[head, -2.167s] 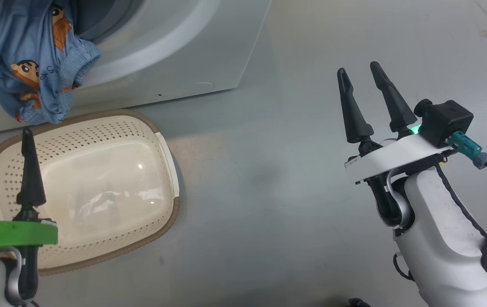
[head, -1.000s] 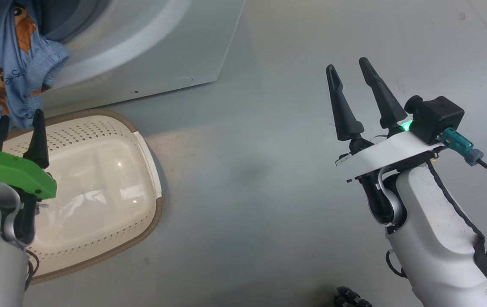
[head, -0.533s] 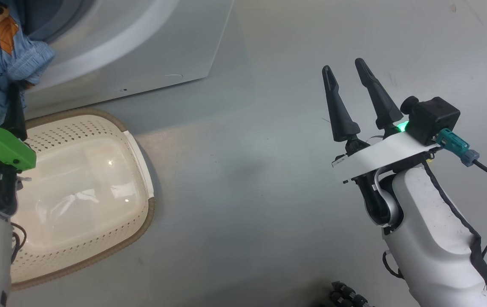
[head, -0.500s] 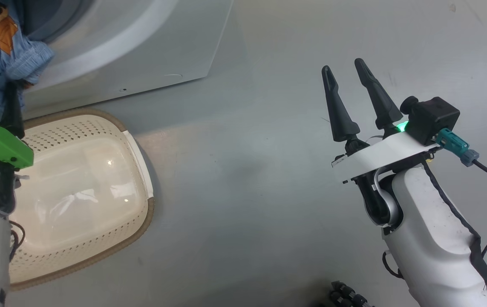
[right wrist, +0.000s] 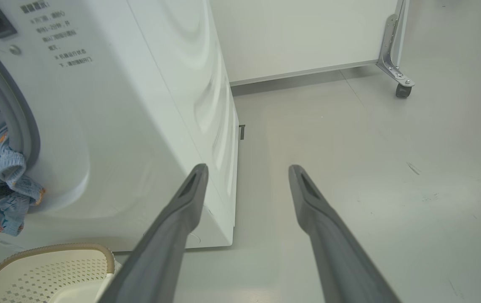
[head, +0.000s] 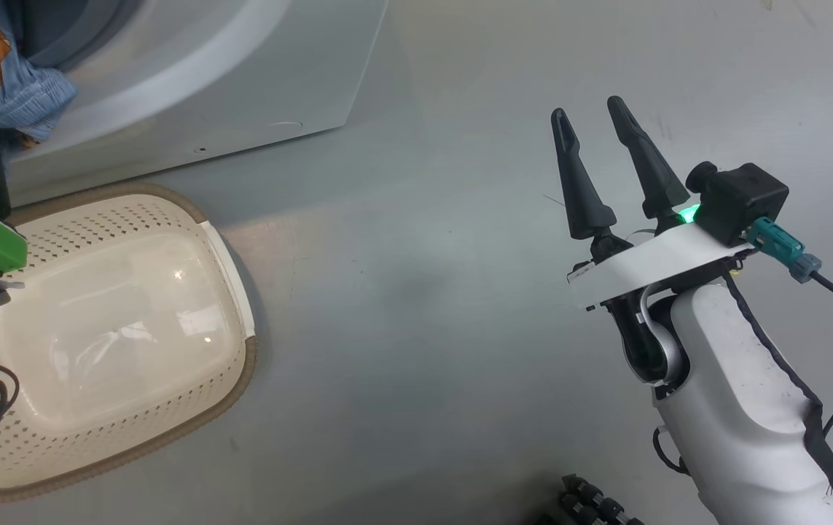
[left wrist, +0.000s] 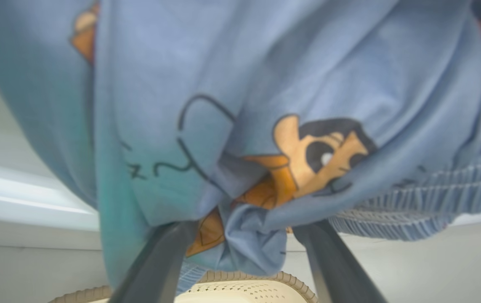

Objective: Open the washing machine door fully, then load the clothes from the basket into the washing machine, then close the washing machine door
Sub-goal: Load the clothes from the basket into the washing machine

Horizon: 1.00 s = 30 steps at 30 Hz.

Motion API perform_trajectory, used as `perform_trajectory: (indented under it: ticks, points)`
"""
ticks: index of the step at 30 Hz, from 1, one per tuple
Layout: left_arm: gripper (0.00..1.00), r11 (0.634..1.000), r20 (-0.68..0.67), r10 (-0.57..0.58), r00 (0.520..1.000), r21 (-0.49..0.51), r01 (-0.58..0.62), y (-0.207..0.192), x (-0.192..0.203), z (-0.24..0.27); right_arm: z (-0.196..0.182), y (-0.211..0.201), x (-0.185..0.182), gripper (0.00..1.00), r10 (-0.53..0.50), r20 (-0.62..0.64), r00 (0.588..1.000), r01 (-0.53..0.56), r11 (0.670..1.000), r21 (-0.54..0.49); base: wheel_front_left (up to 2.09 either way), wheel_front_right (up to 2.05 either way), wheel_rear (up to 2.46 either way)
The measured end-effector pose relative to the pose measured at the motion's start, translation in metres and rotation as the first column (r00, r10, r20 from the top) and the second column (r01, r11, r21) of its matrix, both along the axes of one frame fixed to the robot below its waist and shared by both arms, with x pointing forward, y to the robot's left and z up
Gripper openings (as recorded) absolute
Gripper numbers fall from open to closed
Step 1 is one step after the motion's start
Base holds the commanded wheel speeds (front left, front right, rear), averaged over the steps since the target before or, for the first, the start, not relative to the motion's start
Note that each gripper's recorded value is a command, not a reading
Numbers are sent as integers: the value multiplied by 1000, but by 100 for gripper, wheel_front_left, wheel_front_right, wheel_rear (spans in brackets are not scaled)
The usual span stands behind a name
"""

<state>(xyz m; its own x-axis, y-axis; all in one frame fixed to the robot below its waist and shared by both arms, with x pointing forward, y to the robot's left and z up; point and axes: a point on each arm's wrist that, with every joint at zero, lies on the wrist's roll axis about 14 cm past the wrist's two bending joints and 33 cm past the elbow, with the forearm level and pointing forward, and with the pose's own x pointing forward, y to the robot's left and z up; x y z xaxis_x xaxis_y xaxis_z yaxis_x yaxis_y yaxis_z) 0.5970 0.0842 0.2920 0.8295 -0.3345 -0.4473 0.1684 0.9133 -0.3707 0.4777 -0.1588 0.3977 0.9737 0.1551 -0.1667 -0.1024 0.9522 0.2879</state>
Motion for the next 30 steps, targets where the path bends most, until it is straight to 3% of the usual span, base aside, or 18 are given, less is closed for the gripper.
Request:
perform_trajectory:
  ticks: [1, 2, 3, 4, 30]
  points:
    - [95, 1000, 0, 3, 1000, 0, -3, 0, 0, -1, 0, 0, 0, 100, -1, 0, 1000, 1, 1000, 0, 0, 0, 0]
    - [56, 1000, 1, 4, 1000, 1, -4, 1, 1, -1, 0, 0, 0, 100, -1, -1, 1000, 1, 1000, 1, 0, 0, 0]
    - [32, 1000, 0, 2, 1000, 1, -2, 0, 1, -2, -1, 0, 1, 100, -1, -1, 1000, 1, 1000, 1, 0, 0, 0]
    - [0, 1000, 1, -3, 1000, 0, 3, -1, 1, -2, -1, 0, 1, 100, -2, 0, 1000, 2, 1000, 2, 0, 0, 0]
    - [0, 999, 119, 8, 993, -40, -3, -8, -4, 25, 15, 5, 10, 100, 5, 47, 999, -6, 1000, 15, 0, 0, 0]
